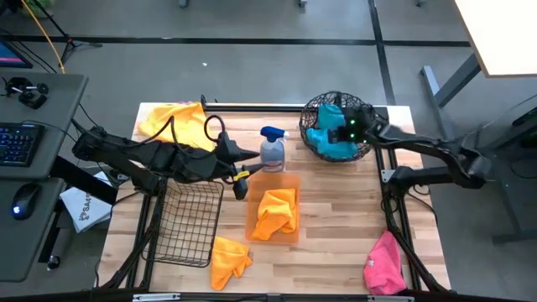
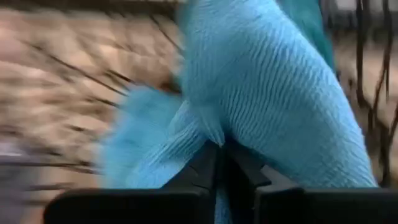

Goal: Sort microfiber towel by color & place in baskets
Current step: Put the blue towel into the brown woven basket

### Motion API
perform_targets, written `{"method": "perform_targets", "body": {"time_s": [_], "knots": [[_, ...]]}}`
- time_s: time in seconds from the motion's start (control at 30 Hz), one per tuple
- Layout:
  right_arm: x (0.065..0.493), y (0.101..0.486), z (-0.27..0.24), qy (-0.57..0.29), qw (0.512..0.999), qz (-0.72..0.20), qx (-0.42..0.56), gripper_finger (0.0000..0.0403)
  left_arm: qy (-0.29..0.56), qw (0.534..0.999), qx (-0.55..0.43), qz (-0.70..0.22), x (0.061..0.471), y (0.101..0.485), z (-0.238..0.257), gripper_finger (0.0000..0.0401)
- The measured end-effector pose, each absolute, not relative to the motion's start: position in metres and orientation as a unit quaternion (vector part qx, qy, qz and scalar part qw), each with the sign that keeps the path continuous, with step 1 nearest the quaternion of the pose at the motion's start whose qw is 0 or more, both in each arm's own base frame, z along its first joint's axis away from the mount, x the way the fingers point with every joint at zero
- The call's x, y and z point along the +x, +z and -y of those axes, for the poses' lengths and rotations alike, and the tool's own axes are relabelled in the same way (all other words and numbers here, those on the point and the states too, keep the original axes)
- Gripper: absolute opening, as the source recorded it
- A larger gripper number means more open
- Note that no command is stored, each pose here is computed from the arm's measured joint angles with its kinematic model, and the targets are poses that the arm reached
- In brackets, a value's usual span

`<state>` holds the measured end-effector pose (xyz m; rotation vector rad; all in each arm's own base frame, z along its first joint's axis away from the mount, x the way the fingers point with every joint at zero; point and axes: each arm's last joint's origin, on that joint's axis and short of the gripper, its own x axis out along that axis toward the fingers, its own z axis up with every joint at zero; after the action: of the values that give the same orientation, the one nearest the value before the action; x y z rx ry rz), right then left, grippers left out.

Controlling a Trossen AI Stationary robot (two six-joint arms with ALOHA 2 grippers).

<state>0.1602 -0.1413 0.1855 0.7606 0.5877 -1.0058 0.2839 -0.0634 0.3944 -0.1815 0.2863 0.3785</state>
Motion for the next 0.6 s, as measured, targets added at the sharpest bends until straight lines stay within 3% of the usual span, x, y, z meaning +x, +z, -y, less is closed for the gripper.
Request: {"method": "perform_targets", "body": {"time_s": [0.1,0.23,0.43,0.6], "knots": [[0.161,0.155,0.143,-0.470,0.746,-0.281,0.377,0.0005,0.188,0.967,-0.097,-0.139,0.282,0.396,0.063,0.0154],[0.167,0.154,0.147,-0.446,0.760,-0.283,0.380,0.0019,0.188,0.968,-0.097,-0.136,0.282,0.397,0.063,0.0154],[0.181,0.227,0.158,-0.405,0.833,-0.235,0.294,0.0020,0.185,0.970,-0.070,-0.141,0.282,0.397,0.063,0.0154],[0.178,0.291,0.158,-0.425,0.843,-0.237,0.230,0.0034,0.182,0.971,-0.048,-0.147,0.282,0.396,0.062,0.0154]]}}
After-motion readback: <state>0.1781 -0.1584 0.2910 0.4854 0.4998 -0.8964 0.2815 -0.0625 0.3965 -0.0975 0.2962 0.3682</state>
